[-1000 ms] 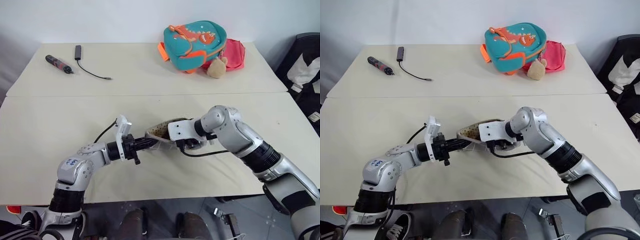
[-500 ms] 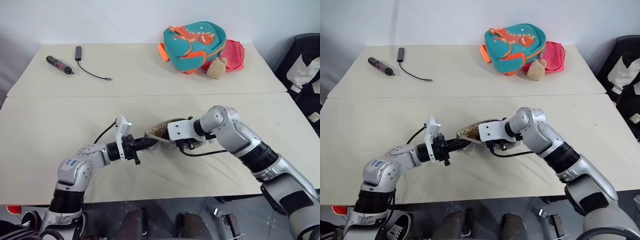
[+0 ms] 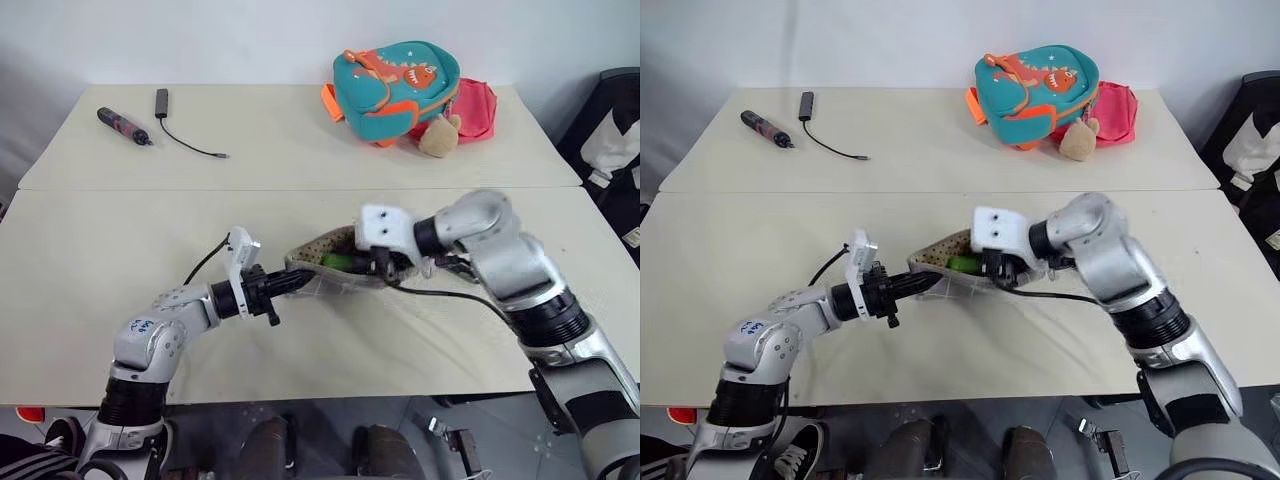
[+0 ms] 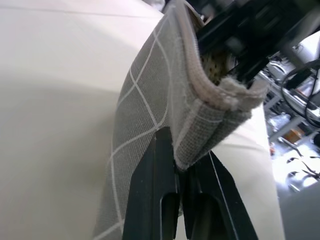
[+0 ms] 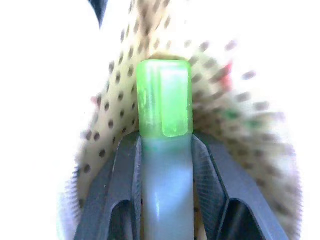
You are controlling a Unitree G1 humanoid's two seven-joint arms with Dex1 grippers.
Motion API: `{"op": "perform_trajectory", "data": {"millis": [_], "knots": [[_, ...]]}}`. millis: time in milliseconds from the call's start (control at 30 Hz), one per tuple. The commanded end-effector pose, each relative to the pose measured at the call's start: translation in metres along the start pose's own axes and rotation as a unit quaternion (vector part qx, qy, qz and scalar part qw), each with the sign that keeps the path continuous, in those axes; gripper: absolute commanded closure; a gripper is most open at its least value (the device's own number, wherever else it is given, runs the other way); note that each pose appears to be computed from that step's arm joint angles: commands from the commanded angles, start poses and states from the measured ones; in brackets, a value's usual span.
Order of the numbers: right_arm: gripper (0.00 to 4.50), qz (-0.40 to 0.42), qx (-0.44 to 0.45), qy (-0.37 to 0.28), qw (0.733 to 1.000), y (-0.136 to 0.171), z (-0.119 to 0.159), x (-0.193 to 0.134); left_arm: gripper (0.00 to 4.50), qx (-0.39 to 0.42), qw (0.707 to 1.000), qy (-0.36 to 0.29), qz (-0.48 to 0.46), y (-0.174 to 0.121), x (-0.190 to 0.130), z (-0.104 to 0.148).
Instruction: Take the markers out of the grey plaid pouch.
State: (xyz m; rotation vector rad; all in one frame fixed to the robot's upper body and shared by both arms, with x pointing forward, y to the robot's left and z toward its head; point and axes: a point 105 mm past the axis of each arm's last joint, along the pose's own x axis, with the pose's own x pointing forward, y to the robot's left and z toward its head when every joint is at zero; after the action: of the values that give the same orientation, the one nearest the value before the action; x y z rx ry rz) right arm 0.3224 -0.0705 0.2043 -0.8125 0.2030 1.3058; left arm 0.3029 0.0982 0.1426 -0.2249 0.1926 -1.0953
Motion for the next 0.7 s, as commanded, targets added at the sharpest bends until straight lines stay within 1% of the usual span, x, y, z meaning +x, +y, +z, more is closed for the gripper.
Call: {"op": "perform_trajectory", "data": {"millis": [33, 167, 267, 367, 500, 567, 600, 667, 700], "knots": [[3.43, -0.018, 0.011, -0.055, 0.998, -0.003, 0.017, -0.019, 4.5, 0.022, 1.0, -0.007, 0.001, 0.0, 0.0, 0.008], [3.43, -0.005, 0.042, -0.165, 0.985, 0.0, 0.056, -0.027, 4.5, 0.033, 0.999, -0.013, 0.008, 0.003, 0.001, 0.013], [3.43, -0.011, 0.059, -0.229, 0.972, -0.002, 0.081, -0.032, 4.5, 0.037, 0.999, -0.014, 0.015, 0.006, 0.001, 0.015], [3.43, -0.035, 0.059, -0.248, 0.966, -0.01, 0.09, -0.039, 4.5, 0.037, 0.999, -0.011, 0.013, 0.006, 0.0, 0.015], [3.43, -0.157, 0.053, -0.193, 0.967, -0.052, 0.062, -0.073, 4.5, 0.047, 0.998, -0.003, 0.033, 0.016, -0.021, 0.019], [3.43, -0.198, 0.037, -0.126, 0.971, -0.064, 0.034, -0.086, 4.5, 0.052, 0.998, -0.001, 0.048, 0.022, -0.032, 0.022], [3.43, -0.224, 0.035, -0.097, 0.969, -0.072, 0.02, -0.095, 4.5, 0.051, 0.997, -0.001, 0.052, 0.024, -0.037, 0.023], [3.43, -0.258, 0.027, -0.059, 0.964, -0.082, 0.003, -0.106, 4.5, 0.049, 0.997, 0.0, 0.053, 0.024, -0.041, 0.024], [3.43, -0.276, 0.012, -0.024, 0.961, -0.088, -0.009, -0.11, 4.5, 0.048, 0.998, 0.002, 0.049, 0.022, -0.042, 0.022]]}}
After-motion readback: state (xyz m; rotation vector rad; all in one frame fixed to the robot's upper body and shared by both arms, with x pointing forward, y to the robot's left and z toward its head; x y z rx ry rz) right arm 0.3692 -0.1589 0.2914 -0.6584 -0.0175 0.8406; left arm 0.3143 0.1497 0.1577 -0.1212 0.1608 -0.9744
